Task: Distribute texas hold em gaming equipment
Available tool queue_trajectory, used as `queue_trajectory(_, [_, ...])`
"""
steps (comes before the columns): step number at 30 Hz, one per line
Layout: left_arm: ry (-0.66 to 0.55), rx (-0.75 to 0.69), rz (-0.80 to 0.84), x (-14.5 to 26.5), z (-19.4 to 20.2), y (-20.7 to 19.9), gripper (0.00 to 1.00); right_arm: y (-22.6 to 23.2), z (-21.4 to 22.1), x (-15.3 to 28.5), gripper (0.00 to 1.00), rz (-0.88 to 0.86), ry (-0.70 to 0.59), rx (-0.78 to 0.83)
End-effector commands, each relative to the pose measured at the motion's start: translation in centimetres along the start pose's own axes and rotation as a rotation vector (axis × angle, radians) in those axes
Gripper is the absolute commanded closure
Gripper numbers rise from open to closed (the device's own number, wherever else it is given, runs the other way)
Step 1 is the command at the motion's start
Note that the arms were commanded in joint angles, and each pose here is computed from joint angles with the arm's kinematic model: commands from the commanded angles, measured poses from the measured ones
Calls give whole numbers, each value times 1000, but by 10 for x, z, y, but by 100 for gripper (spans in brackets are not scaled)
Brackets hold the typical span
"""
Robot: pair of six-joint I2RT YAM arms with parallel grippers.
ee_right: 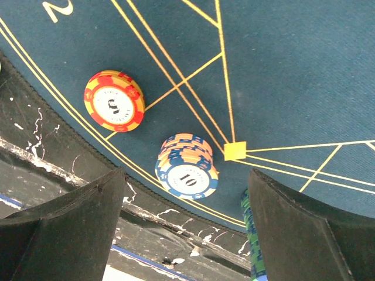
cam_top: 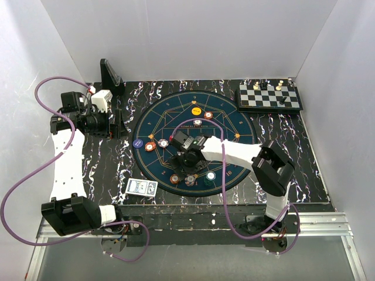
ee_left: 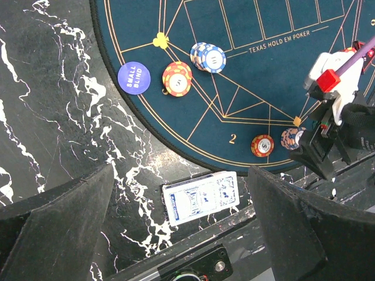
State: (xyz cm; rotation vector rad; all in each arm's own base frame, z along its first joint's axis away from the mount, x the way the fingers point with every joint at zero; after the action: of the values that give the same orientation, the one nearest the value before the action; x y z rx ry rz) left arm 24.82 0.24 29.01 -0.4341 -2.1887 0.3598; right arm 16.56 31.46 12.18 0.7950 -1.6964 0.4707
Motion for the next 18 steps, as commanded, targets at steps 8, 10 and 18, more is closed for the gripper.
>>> queue_trajectory(8, [-50,-35,-26,13,-12,-4,0,7,11,-21,20,-11,45,23])
queue_trajectory(10, [-53,-35,-23,13,-13,-4,0,7,13,-24,23,-12,51,18])
queue_trajectory(18, [-51,-31,-26,11,-10,-3,0,5,16,-29,39,1,56,13])
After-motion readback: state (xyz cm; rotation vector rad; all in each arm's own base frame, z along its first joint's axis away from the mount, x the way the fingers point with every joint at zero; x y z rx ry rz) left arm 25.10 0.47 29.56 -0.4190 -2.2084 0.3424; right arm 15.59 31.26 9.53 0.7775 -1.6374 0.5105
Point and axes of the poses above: each gripper's point midway between its finger pads, its own x axis back along the fingers, its own y axis along the line the jaws close on, z = x × y, the point moved 7 cm from there along x, back along the fingers, and after that the axes turned 11 degrees about x, right-handed, at the moved point
